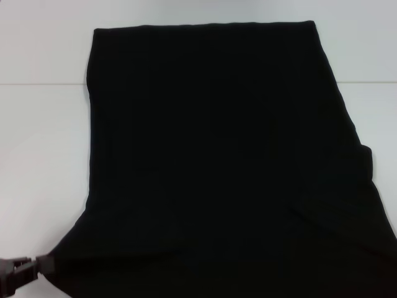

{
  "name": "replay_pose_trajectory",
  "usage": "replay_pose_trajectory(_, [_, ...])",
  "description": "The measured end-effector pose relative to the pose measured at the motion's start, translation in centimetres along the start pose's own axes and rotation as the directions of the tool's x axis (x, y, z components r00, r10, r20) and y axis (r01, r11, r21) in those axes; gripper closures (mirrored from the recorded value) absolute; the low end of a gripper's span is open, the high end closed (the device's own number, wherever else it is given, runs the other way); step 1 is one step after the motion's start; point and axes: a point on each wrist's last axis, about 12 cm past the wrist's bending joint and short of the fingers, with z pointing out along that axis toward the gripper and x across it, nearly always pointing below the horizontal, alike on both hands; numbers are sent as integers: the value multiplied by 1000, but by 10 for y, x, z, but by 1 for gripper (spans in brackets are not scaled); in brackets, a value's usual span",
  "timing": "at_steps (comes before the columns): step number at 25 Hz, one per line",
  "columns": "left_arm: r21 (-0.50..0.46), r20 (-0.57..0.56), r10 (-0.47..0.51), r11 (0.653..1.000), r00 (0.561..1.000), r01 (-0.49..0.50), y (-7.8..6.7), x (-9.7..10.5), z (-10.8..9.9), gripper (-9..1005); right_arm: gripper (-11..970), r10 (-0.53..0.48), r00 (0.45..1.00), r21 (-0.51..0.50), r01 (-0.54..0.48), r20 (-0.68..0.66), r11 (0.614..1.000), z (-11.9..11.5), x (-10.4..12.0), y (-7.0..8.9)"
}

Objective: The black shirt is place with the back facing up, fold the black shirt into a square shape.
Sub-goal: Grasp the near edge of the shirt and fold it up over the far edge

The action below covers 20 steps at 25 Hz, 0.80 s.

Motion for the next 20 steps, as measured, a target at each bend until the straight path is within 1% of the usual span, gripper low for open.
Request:
replay_pose_trajectory(3, [42,-11,-4,999,1000,5,-6,8,-3,974,890,-3,1000,-14,3,16,1000,-10,12,-2])
replay_pose_trajectory(6, [65,-16,-12,998,1000,13,-10,13,-4,973,890,3,1000,-23,-3,25,1000,-17,23,-3])
replay_pose_trajectory(8, [72,-14,-16,997,1000,17,-11,14,-3,973,890,7,999,-26,-6,35,1000,-20,26,-3])
replay_pose_trajectory(10, [81,-7,-10,997,1000,11,-10,10,0,973,890,3,999,-27,-2,47,1000,-22,24,-3])
replay_pose_trajectory(12, [91,3,4,996,1000,-4,-8,-1,6,972,890,-9,998,-31,11,58,999,-21,16,-2])
replay_pose_trajectory(14, [103,21,20,994,1000,-22,-5,-17,15,972,890,-26,997,-38,28,73,999,-18,3,1])
replay_pose_trajectory(15, [110,39,34,993,999,-38,-2,-35,24,972,890,-36,996,-43,39,81,998,-17,-4,3])
replay_pose_trajectory(16, [110,43,38,993,998,-43,-1,-41,27,972,890,-48,995,-47,52,91,998,-15,-14,5])
replay_pose_trajectory(20, [124,66,62,990,996,-70,6,-83,53,972,889,-87,988,-52,94,130,994,-5,-54,15])
